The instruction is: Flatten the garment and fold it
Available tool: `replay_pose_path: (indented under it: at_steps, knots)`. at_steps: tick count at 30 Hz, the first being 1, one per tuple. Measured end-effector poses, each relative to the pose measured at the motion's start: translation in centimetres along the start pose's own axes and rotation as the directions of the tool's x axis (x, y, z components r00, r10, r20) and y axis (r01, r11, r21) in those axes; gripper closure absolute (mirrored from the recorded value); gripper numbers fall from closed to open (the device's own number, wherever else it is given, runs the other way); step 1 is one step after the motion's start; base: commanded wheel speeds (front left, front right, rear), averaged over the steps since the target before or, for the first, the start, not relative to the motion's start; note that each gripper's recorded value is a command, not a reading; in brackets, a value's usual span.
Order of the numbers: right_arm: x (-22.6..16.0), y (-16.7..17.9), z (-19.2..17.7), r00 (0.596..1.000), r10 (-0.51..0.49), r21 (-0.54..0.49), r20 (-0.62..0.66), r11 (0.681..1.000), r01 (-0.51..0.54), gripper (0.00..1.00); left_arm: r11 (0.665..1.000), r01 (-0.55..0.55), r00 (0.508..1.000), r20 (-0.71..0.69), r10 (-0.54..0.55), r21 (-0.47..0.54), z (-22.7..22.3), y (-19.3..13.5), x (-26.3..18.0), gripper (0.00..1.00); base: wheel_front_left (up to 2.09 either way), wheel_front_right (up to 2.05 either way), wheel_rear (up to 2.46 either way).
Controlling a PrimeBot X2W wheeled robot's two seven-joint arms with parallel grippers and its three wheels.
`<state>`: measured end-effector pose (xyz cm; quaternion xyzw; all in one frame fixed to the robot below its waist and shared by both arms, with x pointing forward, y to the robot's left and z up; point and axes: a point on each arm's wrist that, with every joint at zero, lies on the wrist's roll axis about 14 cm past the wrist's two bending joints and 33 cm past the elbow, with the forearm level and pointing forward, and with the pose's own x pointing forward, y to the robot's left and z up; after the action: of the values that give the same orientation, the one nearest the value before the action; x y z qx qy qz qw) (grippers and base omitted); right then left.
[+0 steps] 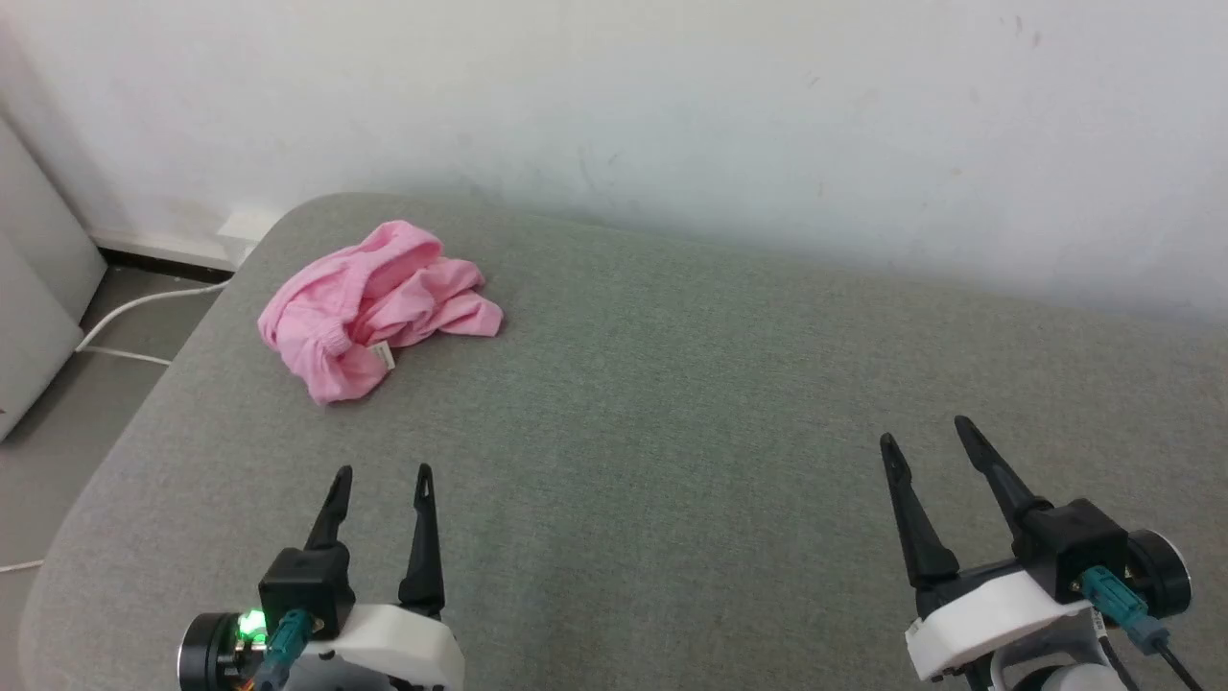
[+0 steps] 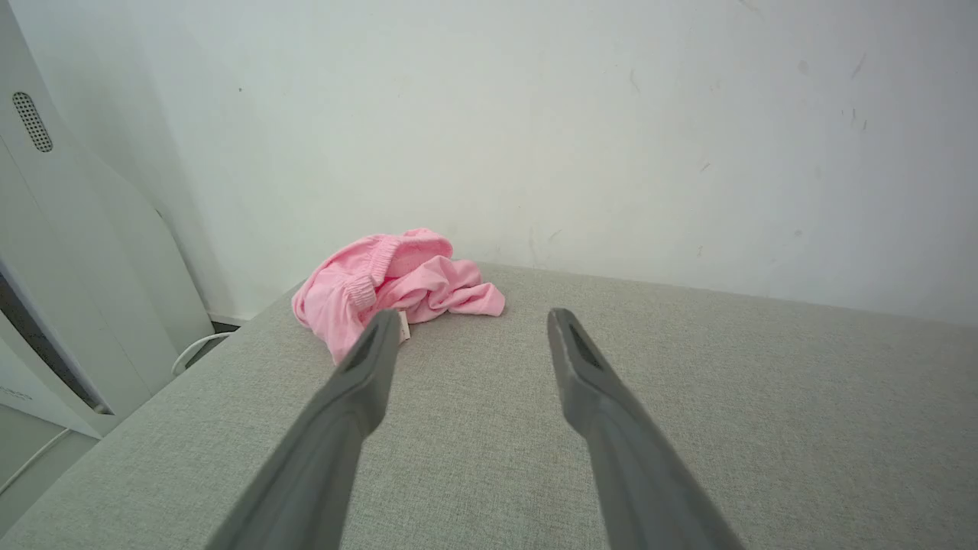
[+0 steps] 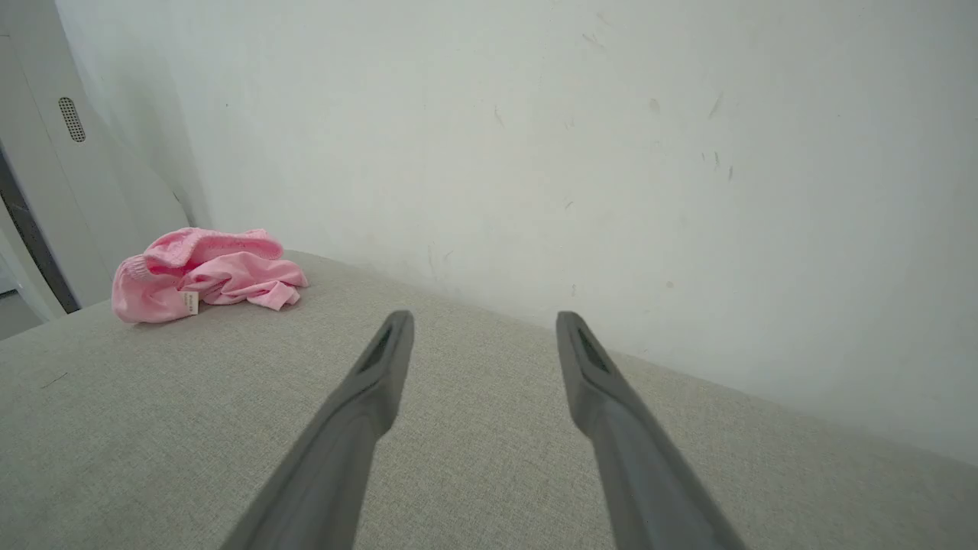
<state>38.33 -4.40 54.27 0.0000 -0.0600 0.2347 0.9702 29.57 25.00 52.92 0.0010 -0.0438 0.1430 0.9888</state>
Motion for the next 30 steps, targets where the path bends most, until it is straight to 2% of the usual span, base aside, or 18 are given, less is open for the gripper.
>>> replay_pose_path:
  at_steps: [30]
  knots:
    - [2.1, 6.7, 0.5, 0.977, 0.205, 0.037, 0.055, 0.978, -0.207, 0.0, 0.986, -0.169, 0.984, 0.048, 0.169, -0.005, 0.5, 4.8, -3.8, 0.0, 0.0, 0.0, 0.0]
